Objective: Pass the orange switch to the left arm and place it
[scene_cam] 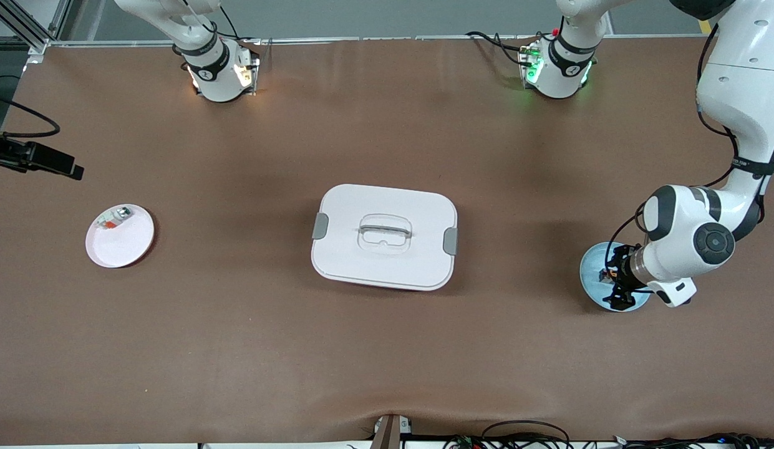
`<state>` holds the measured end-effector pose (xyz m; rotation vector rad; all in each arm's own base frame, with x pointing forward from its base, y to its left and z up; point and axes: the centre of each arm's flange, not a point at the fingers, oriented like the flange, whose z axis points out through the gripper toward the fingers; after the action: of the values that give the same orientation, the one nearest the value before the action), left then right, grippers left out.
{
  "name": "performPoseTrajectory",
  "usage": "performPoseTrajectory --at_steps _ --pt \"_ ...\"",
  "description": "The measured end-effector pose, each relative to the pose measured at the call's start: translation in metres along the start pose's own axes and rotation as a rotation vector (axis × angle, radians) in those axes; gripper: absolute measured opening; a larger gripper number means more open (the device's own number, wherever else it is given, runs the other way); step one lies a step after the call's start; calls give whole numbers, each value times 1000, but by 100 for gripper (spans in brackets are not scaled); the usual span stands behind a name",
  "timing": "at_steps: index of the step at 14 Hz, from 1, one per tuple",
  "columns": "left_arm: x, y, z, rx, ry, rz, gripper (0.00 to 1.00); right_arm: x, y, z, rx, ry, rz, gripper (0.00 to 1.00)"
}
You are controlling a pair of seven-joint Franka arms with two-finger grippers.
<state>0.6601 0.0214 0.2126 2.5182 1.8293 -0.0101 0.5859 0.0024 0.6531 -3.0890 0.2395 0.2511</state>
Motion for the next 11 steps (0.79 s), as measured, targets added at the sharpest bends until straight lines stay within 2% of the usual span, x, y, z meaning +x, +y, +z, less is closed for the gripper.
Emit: performPoseTrajectory --at_steps 3,8,11 --pt "-1 2 -9 -18 -23 247 100 -6 1 1 1 -1 0 100" --pt "-9 5 -38 -81 -50 782 100 -15 -1 -1 5 23 -5 100" --pt "-15 9 -62 -124 -29 1029 100 -23 4 2 9 42 1 100"
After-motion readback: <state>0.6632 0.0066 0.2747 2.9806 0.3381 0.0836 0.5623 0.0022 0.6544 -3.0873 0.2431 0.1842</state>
